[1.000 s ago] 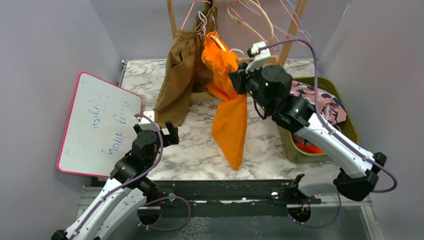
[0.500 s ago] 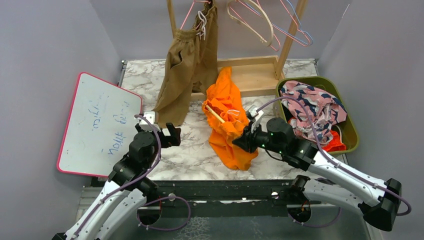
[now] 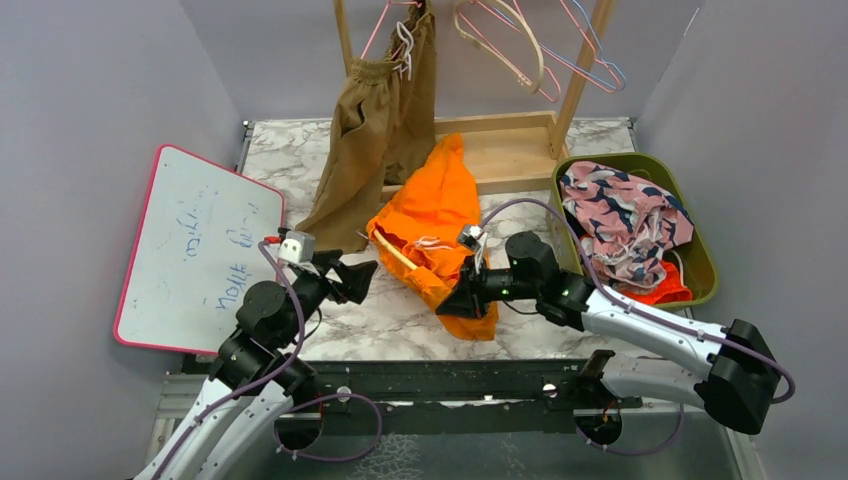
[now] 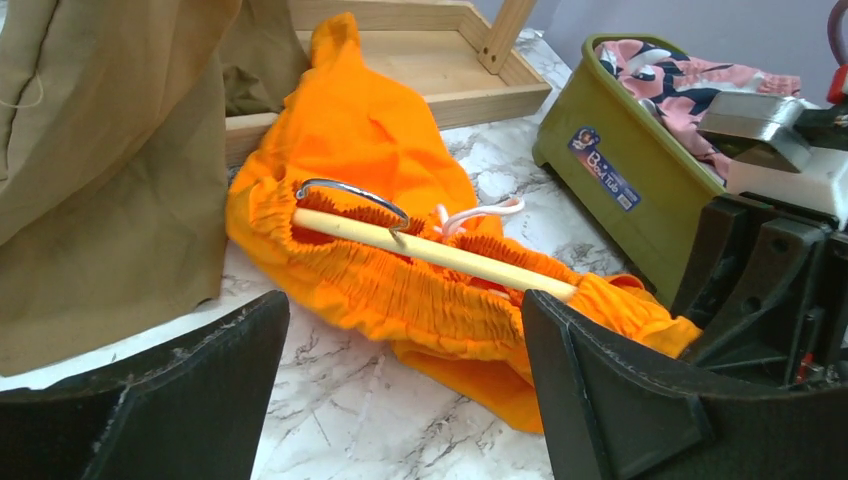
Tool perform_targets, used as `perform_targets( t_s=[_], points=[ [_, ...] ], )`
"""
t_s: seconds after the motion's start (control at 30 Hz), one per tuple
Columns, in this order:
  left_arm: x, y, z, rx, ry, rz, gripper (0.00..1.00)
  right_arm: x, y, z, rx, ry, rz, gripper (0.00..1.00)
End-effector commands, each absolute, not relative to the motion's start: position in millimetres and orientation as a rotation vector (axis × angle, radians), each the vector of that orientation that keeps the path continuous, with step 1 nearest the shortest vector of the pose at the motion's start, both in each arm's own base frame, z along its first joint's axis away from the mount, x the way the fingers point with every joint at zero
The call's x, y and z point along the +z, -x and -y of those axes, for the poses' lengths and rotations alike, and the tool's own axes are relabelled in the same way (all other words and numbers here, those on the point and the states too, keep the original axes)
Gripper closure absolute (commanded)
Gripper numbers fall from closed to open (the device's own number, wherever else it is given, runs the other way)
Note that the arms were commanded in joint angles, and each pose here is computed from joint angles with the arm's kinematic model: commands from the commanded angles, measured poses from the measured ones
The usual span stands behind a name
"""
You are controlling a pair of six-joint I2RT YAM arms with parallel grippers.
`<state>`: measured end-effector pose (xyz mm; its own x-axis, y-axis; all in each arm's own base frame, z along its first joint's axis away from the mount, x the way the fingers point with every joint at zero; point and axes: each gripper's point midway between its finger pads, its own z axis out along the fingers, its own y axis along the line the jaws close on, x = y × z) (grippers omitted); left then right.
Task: Remove the shorts from the hanger
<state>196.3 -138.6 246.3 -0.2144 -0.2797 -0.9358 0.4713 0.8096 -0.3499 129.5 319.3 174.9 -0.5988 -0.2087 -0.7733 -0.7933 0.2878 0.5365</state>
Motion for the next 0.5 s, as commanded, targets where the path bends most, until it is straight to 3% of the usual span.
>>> perform_targets(
  t_s=[0.0, 0.2, 0.47],
  points=[
    [254.5, -196.2, 142.8, -0.755, -0.112, -1.618, 0.14, 232.2, -111.2, -334.9, 1.527, 0.964, -1.755, 0.99],
    [259.2, -203.3, 147.8, -0.814, -0.036, -1.592, 0.17, 242.0, -103.8, -332.2, 1.559, 0.985, -1.723, 0.99],
    [247.6, -213.9, 164.8, -0.863, -0.044, -1.622, 0.32, 247.1, -100.3, -329.8, 1.588, 0.958, -1.711, 0.99]
  ],
)
